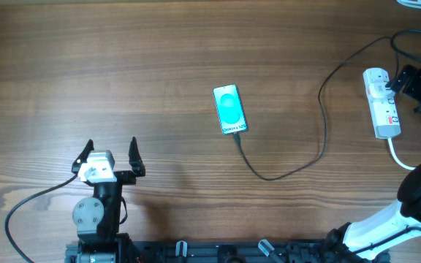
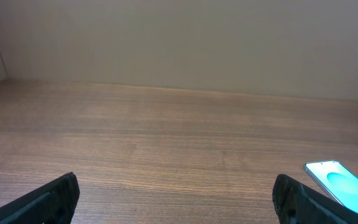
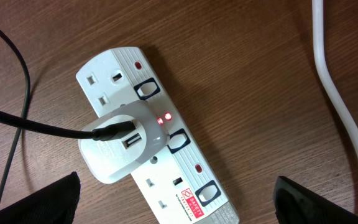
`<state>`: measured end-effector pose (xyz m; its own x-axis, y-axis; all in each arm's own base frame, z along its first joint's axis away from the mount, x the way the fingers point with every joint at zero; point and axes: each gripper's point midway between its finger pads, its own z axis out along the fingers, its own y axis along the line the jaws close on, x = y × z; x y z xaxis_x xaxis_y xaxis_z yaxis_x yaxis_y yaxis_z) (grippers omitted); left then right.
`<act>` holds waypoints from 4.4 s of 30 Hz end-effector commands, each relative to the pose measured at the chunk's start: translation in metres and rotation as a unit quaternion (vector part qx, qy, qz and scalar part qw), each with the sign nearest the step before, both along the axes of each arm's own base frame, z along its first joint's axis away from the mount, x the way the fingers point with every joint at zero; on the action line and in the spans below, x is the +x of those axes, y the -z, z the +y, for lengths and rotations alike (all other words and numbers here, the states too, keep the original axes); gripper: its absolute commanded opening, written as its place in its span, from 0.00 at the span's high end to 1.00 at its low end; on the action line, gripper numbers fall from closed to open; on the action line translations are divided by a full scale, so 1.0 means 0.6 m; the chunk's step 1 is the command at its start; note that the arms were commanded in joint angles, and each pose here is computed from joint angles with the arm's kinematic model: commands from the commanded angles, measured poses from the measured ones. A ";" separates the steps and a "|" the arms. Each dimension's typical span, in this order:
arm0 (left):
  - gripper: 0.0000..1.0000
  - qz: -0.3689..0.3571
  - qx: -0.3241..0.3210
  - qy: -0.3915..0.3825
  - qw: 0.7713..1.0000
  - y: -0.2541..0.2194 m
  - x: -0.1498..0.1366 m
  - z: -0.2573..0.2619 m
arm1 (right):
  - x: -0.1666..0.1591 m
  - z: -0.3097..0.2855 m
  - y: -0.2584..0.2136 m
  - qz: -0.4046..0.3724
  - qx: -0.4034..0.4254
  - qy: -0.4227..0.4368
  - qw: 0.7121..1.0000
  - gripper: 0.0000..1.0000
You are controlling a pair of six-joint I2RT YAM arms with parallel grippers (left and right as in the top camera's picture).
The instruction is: Plug charger to phone and switch on socket
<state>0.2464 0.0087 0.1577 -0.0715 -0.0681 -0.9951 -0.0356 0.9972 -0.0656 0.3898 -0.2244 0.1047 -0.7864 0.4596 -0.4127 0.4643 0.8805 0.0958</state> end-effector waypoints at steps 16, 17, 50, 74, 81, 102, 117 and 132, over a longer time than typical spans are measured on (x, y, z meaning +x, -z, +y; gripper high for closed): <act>0.00 0.000 0.010 -0.003 1.000 0.001 -0.001 0.001 | 0.025 0.192 -0.290 -0.186 -0.088 -0.118 0.971 0.00; 0.00 0.000 0.010 -0.003 1.000 0.001 -0.001 0.001 | 0.024 0.214 -0.305 -0.198 -0.089 -0.133 0.967 0.00; 0.00 0.000 0.010 -0.003 1.000 0.001 -0.001 0.001 | -0.138 0.468 0.043 -0.236 -0.042 -0.333 0.912 0.00; 0.00 0.000 0.010 -0.003 1.000 0.001 -0.001 0.001 | -0.235 0.459 0.038 -0.359 -0.055 -0.304 0.881 0.00; 0.00 0.000 0.010 -0.003 1.000 0.001 -0.001 0.001 | -0.234 0.459 -0.040 -0.448 -0.067 -0.286 0.844 0.00; 0.00 0.000 0.010 -0.003 1.000 0.001 -0.001 0.001 | -0.247 0.458 -0.119 -0.535 -0.090 -0.275 0.794 0.00; 0.00 0.000 0.010 -0.003 1.000 0.001 -0.001 0.001 | -0.247 0.458 -0.119 -0.535 -0.090 -0.274 0.794 0.00; 0.00 0.000 0.010 -0.003 1.000 0.001 -0.001 0.001 | -0.247 0.458 -0.119 -0.535 -0.090 -0.274 0.794 0.01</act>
